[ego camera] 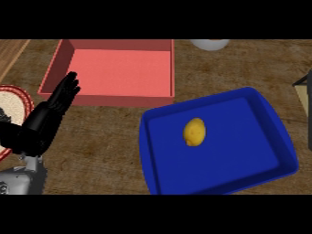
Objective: Pick the croissant from the tray and place it in the tiered shelf
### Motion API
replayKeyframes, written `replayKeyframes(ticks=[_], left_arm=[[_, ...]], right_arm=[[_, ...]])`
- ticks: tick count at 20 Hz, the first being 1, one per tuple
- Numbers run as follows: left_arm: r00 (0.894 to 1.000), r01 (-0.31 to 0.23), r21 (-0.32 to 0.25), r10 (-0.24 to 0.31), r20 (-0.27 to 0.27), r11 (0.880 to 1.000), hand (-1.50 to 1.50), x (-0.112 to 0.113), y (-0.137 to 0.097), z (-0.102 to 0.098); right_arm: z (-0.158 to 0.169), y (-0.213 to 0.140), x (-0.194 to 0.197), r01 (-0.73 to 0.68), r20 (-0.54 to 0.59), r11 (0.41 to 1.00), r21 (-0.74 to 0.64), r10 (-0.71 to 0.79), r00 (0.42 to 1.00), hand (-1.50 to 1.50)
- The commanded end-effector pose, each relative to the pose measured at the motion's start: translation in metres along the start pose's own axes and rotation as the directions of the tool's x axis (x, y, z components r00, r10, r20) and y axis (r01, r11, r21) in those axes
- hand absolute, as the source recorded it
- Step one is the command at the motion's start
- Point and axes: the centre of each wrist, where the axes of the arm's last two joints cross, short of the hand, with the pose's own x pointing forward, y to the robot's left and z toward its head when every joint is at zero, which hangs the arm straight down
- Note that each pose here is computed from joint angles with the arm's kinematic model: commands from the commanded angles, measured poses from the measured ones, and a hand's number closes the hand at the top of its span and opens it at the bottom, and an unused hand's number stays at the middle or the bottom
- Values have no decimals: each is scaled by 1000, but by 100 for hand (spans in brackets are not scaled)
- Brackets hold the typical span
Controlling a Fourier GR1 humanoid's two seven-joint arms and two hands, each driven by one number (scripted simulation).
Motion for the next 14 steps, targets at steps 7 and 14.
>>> replayKeyframes(ticks=[7,14], left_arm=[[1000,9,5,-9,-4,1000,0,2,2,-3],[1000,-9,1,9,7,1000,0,1,-4,-8]], right_arm=[[-37,-30,49,63,-261,986,-153,-102,960,150],[-56,-81,56,542,-158,794,-273,-593,789,150]])
